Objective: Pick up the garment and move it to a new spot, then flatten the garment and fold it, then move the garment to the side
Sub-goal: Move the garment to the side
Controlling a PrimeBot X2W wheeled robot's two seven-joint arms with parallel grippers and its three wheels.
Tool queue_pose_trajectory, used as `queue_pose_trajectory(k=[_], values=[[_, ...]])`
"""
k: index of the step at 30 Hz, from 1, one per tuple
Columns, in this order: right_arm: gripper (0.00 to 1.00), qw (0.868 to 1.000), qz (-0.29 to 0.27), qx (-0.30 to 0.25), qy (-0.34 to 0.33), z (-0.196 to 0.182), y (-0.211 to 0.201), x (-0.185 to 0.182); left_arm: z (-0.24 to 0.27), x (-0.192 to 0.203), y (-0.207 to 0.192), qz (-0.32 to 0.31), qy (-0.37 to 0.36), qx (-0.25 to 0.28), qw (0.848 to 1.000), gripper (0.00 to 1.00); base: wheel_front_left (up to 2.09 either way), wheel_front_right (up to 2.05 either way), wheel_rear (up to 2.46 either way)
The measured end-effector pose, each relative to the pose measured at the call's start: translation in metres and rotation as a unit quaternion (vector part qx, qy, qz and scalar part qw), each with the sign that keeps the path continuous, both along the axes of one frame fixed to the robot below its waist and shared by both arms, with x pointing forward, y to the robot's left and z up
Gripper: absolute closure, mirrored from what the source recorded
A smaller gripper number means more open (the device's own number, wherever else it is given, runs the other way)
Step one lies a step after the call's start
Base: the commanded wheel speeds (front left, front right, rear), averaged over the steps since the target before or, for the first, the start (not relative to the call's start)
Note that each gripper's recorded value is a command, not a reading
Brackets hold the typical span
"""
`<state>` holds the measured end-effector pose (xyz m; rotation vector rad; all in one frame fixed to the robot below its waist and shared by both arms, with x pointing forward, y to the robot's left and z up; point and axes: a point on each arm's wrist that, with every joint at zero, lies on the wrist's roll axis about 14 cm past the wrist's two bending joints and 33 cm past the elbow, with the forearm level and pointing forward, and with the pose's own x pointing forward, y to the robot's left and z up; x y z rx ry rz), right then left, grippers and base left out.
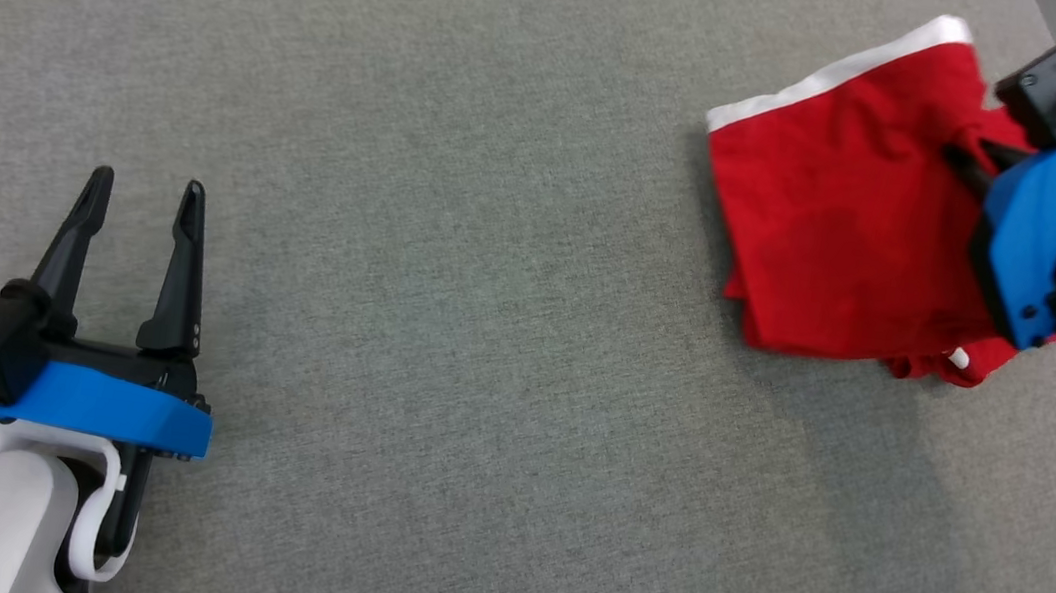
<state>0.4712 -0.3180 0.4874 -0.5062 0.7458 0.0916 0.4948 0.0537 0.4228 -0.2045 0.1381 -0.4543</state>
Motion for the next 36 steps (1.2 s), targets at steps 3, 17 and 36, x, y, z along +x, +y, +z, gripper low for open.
queue_pose_trajectory(k=[3,17,36], values=[[1.00,1.000,-0.013,-0.028,0.004,0.002,-0.026,-0.004,-0.003,0.005,-0.007,-0.012,0.001,0.003,1.000,0.00,0.00,0.00,0.00],[1.00,0.987,-0.092,-0.126,0.039,-0.035,-0.120,-0.003,-0.025,0.023,0.003,-0.026,0.015,0.036,0.999,0.00,0.00,0.00,0.00],[0.00,0.970,-0.113,0.088,-0.196,-0.003,-0.043,0.009,0.029,-0.029,0.041,0.044,-0.014,0.020,0.999,0.00,0.00,0.00,0.00]])
